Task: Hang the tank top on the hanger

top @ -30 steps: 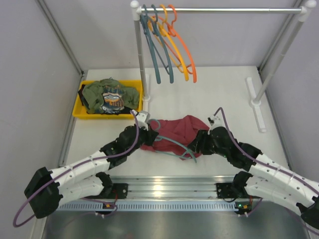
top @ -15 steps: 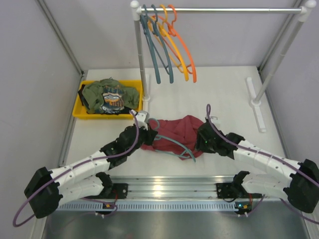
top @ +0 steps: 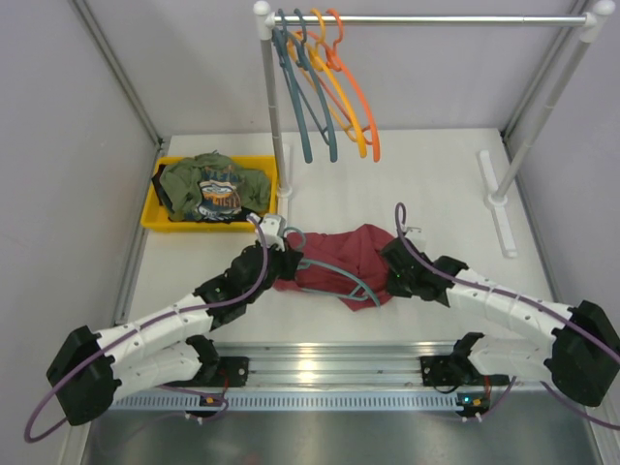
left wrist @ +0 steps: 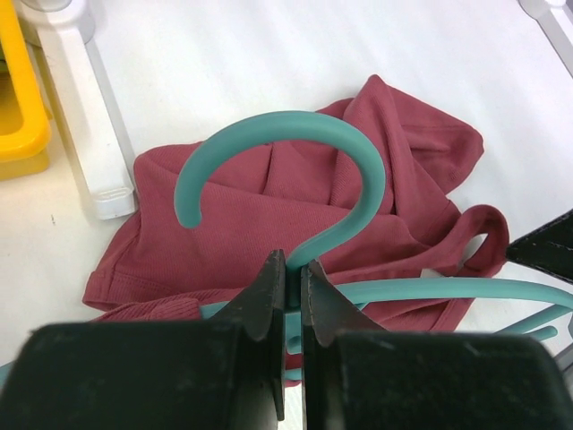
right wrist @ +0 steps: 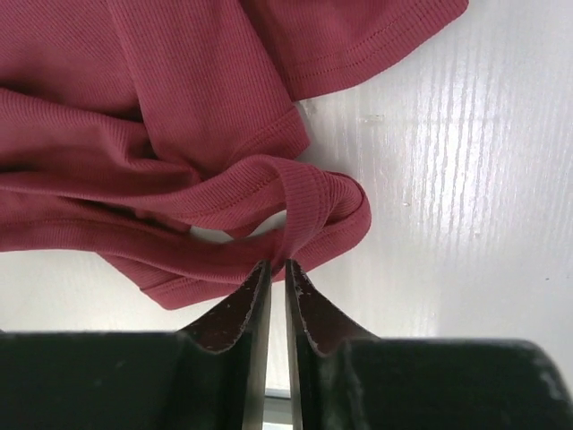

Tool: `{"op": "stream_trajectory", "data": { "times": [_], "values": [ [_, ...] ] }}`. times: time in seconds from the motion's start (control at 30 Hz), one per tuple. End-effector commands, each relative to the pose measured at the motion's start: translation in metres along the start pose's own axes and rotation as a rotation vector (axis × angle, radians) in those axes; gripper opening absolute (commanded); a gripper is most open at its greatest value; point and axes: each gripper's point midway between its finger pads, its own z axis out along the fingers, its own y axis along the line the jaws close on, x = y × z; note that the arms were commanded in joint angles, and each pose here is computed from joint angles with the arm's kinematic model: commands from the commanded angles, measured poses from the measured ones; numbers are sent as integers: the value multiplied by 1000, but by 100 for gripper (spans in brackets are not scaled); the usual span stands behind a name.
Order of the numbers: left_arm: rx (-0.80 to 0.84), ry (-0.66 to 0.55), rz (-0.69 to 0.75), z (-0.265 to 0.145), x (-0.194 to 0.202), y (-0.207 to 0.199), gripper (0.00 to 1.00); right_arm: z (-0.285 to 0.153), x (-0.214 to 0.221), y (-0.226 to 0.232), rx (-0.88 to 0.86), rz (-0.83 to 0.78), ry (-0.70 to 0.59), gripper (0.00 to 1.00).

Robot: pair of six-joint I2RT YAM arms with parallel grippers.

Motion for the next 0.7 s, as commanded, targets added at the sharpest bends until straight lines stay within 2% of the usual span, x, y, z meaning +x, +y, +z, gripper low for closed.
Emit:
{"op": "stream_trajectory", "data": {
  "times": [0.0, 0.1, 0.43, 0.67],
  "values": [
    [-32, -77, -43, 3, -22, -1, 0, -5, -9, -4, -6, 11, -56, 5],
    [-80, -80, -55, 8, -24, 4, 0, -10, -8, -7, -12, 7, -54, 0],
    [-177, -101, -99, 23, -31, 9, 0, -30, -8, -2, -80, -13, -61, 0],
    [-184, -67, -75, 31, -25, 5, 0, -32, -6, 1, -71, -39, -69, 0]
  ]
}}
